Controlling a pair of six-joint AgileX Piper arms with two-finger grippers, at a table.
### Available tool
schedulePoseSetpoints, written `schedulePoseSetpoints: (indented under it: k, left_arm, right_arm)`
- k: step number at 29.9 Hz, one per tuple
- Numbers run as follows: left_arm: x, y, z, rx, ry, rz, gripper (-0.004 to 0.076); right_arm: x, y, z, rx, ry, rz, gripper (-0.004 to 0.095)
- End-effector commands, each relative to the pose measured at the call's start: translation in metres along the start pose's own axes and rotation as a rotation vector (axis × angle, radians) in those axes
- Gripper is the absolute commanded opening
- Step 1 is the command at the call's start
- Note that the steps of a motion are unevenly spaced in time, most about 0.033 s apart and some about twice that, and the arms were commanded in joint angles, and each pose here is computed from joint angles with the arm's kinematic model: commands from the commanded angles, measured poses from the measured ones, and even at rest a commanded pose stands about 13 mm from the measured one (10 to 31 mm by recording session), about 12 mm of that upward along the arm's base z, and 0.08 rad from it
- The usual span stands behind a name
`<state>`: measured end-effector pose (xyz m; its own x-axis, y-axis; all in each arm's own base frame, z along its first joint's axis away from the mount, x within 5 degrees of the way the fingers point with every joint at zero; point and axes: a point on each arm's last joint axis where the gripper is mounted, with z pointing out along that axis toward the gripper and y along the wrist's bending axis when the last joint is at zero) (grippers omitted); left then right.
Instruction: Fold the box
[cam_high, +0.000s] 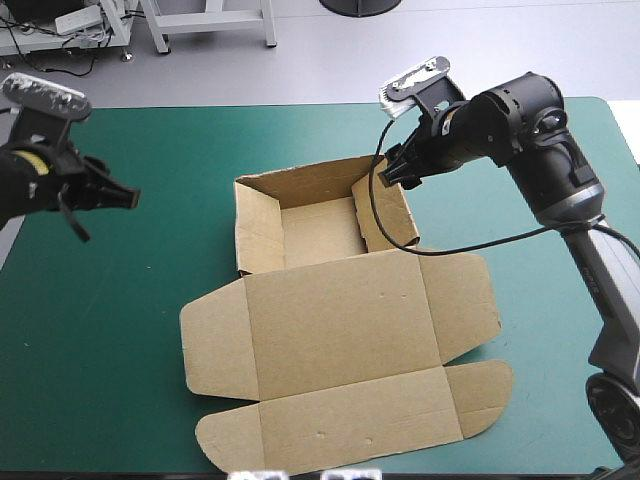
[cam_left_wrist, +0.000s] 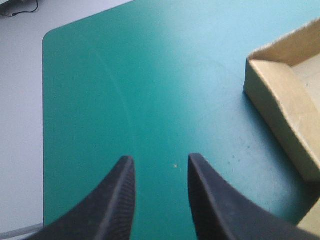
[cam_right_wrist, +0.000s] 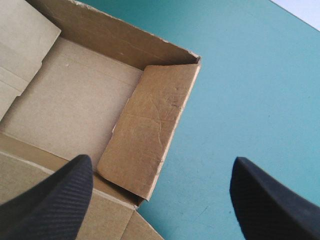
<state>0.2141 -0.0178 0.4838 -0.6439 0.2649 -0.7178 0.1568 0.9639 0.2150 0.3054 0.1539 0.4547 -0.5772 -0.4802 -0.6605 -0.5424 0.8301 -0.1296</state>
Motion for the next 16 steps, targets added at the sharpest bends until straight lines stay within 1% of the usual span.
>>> schedulePoseSetpoints:
  k: [1,3,6,9,13,16]
  left_arm:
    - [0.035,-0.001,-0.021,-0.007,0.033,0.000,0.0223]
    - [0.057,-0.006,-0.020,0.002,0.054,0.008,0.0223]
    - [0.081,-0.013,-0.020,0.023,0.021,0.004,0.0222]
    - [0.105,-0.017,-0.020,0.026,0.035,-0.003,0.0222]
    - [0.133,-0.022,-0.019,0.024,0.062,-0.011,0.0222]
    - [0.145,-0.024,-0.019,0.021,0.070,-0.007,0.0222]
  right_arm:
    - [0.002,-0.002,-0.018,0.016,-0.029,-0.030,0.0709]
    - [0.004,-0.002,-0.014,0.012,-0.020,-0.030,0.0709]
    - [0.006,0.000,-0.005,0.004,-0.023,-0.028,0.0709]
    - [0.006,0.000,0.011,-0.005,0.008,-0.021,0.0709]
    - [0.006,0.001,0.049,-0.016,0.072,-0.023,0.0709]
    - [0.007,0.001,0.081,-0.017,0.117,-0.028,0.0709]
